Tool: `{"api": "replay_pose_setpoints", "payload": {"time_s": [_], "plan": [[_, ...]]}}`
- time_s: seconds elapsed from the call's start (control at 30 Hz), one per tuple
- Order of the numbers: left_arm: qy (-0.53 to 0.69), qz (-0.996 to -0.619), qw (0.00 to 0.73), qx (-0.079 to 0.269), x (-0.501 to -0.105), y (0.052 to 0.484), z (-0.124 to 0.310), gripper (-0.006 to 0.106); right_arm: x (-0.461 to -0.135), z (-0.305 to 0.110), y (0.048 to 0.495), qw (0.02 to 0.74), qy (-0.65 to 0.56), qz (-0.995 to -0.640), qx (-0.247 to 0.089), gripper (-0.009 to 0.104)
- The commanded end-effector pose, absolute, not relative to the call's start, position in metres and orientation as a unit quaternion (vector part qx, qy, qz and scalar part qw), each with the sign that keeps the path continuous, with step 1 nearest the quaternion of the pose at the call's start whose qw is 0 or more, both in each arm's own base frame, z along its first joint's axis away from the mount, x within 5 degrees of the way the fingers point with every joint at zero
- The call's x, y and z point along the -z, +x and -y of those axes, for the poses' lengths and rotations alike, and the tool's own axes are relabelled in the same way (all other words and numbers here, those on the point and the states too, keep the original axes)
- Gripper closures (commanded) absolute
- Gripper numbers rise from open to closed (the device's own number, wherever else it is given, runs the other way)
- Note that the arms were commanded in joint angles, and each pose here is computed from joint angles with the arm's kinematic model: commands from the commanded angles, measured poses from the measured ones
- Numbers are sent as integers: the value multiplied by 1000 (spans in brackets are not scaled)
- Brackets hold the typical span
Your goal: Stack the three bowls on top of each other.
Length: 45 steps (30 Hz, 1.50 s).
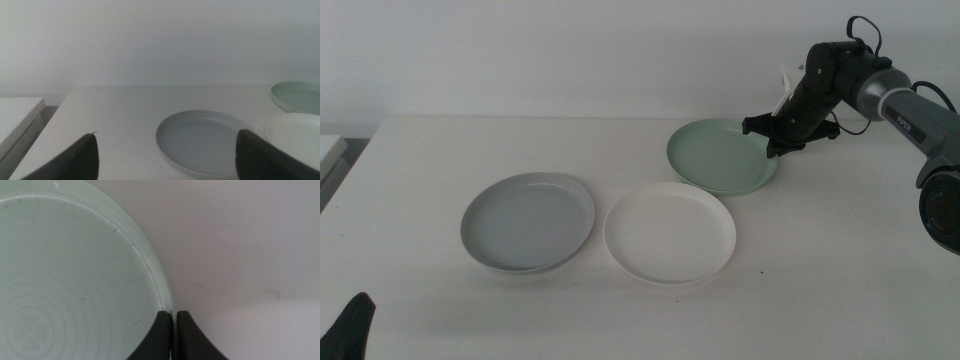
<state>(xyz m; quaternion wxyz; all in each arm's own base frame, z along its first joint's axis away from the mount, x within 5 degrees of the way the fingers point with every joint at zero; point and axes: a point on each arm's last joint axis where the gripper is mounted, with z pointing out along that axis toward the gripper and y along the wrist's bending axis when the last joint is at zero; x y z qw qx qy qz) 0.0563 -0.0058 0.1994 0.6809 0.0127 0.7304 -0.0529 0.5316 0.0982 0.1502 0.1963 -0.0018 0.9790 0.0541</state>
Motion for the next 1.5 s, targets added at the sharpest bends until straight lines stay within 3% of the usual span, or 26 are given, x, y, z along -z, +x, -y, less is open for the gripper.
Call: {"api": "replay_pose_setpoints", "payload": {"time_s": [0.0, 0.17, 0.3, 0.47, 0.67, 0.8, 1.13, 1.47], "plan": [[11, -725, 687, 52, -201, 56, 6, 7, -163, -91, 533, 206, 3, -977, -52, 98], [11, -725, 687, 52, -201, 56, 6, 7, -229, -91, 524, 267, -4, -961, -72, 98], [11, -725, 687, 52, -201, 56, 6, 7, -298, -104, 499, 305, -35, -945, -116, 98], [11, -725, 687, 52, -201, 56, 6, 7, -327, -135, 451, 304, -78, -940, -132, 97], [11, -725, 687, 52, -201, 56, 6, 7, -287, -166, 372, 322, -102, -929, -152, 97], [11, -725, 687, 52, -201, 56, 6, 7, -254, -166, 346, 339, -69, -923, -168, 98], [12, -725, 687, 52, -201, 56, 6, 7, -189, -169, 350, 261, -51, -952, -150, 98], [12, -725, 687, 52, -201, 56, 6, 7, -175, -170, 354, 254, -41, -955, -148, 97]]}}
